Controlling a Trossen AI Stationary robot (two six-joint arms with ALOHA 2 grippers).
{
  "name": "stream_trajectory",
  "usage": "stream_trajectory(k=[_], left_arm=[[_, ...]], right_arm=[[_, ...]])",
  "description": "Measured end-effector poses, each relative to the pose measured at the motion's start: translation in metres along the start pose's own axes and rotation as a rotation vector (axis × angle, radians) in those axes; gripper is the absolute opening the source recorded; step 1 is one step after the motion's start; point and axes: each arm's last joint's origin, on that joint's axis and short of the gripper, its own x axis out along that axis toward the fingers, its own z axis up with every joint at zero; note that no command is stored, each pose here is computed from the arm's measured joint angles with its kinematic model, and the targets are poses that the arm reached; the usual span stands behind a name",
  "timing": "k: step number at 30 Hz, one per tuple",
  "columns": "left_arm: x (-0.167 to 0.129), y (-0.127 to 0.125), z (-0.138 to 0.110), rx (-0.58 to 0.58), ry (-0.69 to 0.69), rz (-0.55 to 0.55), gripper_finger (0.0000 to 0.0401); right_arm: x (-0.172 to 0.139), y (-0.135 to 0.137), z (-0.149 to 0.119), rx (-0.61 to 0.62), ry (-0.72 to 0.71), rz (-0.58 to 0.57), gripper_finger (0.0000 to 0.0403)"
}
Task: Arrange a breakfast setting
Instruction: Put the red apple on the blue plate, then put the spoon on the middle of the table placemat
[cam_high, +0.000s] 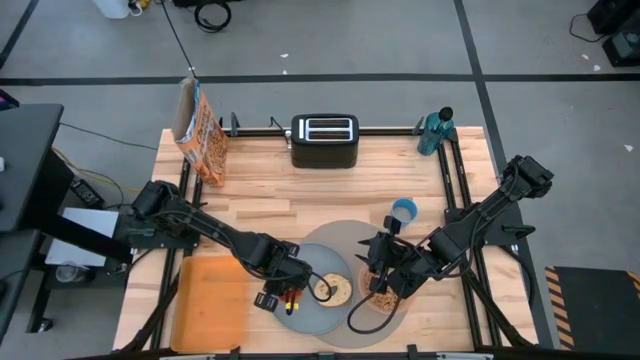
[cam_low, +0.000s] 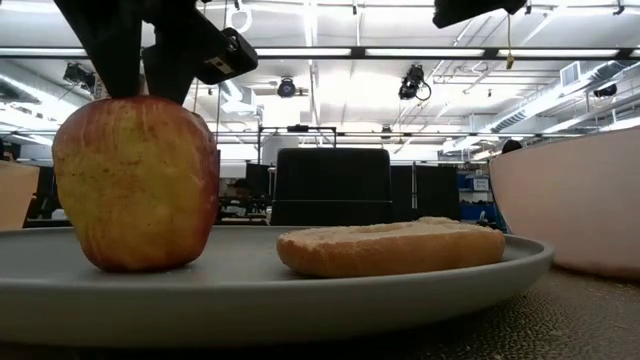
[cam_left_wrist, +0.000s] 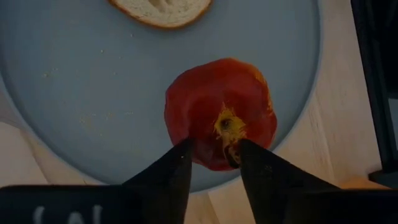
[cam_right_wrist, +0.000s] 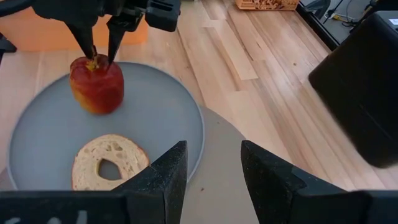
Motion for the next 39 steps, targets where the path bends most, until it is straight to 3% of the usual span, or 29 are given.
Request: stream_trajectory(k=[4,7,14,18,23,31,39], left_arm=[[-0.005,0.000,-0.001,0.001,-0.012,0.001,0.0164],[-0.019,-0.002,-0.002,0.017,-0.050,0.060,0.0175],[-0.050,-0.004,-0.004,0.158,-0.260,0.206,0.0178],[-0.042,-0.001,-0.020,0.229,-0.398,0.234,0.0178],[-0.042,0.011,-0.055,0.192,-0.524,0.251,0.0178],[-0.041,0.022,-0.109,0.141,-0.845,0.276,0.0178],[-0.012,0.032,-0.146,0.117,-0.930,0.293,0.0178]], right_arm=[[0.000,0.000,-0.001,-0.005,0.004,-0.003,0.0158],[0.000,-0.001,-0.001,-0.011,0.008,-0.009,0.0158],[0.001,-0.004,-0.002,-0.031,0.007,-0.051,0.0158],[0.001,-0.008,-0.006,-0.049,0.029,-0.092,0.0158],[0.002,-0.021,-0.011,-0.066,0.054,-0.226,0.0158],[0.024,-0.064,-0.009,0.000,0.191,-0.430,0.0158],[0.043,-0.141,0.003,0.112,0.392,-0.591,0.0158]])
